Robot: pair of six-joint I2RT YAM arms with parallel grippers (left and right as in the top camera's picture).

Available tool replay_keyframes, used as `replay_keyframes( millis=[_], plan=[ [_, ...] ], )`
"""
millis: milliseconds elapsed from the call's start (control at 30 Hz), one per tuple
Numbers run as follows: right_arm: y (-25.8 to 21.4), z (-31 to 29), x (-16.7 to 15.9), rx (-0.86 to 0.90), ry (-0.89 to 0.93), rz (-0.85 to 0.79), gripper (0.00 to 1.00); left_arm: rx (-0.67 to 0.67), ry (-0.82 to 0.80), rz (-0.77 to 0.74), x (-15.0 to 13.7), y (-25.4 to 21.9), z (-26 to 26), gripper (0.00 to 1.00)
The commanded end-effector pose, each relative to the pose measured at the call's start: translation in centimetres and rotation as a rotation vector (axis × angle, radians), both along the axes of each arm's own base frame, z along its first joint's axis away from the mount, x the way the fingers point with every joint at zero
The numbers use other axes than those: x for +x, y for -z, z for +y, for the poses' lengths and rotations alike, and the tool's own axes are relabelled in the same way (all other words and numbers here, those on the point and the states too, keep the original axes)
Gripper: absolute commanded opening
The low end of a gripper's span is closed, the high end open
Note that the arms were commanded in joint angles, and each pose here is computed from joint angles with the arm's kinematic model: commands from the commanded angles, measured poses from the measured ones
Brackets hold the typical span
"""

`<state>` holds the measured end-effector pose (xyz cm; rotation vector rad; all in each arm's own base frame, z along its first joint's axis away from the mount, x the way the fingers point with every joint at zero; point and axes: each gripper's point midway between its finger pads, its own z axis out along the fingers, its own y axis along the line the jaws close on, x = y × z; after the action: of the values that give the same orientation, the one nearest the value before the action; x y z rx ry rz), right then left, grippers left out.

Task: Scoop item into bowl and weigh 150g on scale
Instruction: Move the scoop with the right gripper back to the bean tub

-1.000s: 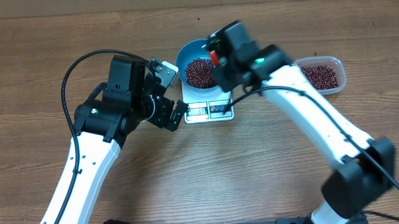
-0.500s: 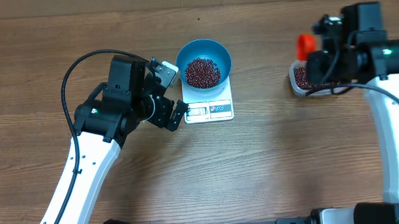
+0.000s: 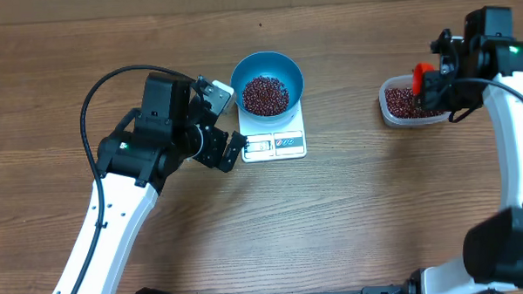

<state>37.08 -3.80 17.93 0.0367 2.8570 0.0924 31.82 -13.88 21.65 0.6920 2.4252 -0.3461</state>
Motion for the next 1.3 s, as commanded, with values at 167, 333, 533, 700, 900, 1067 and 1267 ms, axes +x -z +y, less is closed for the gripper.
replay_keyframes(
  millis=[167, 333, 533, 700, 900, 1067, 1267],
  plan=[
    [5.0, -3.0, -0.1, -0.139, 0.023, 0.165, 0.04, -0.008, -0.009, 0.007, 0.1, 0.1, 0.0, 0.99],
    [6.5, -3.4, 0.3, -0.163, 0.000, 0.196, 0.04, -0.008, -0.009, 0.007, 0.1, 0.1, 0.0, 1.00],
    [8.3, -4.8, 0.2, -0.235, 0.013, 0.255, 0.04, -0.008, -0.009, 0.007, 0.1, 0.1, 0.0, 1.00],
    [8.6, -4.8, 0.5, -0.231, 0.017, 0.249, 0.04, -0.008, -0.009, 0.007, 0.1, 0.1, 0.0, 1.00],
    [9.1, -3.0, 0.7, -0.132, -0.037, 0.242, 0.04, -0.008, -0.009, 0.007, 0.1, 0.1, 0.0, 1.00],
    [9.1, -0.8, 0.6, -0.022, -0.110, 0.233, 0.04, -0.008, -0.009, 0.007, 0.1, 0.1, 0.0, 1.00],
    [9.1, 0.5, 0.0, 0.052, -0.146, 0.248, 0.04, -0.008, -0.009, 0.007, 0.1, 0.1, 0.0, 0.99]
  ],
)
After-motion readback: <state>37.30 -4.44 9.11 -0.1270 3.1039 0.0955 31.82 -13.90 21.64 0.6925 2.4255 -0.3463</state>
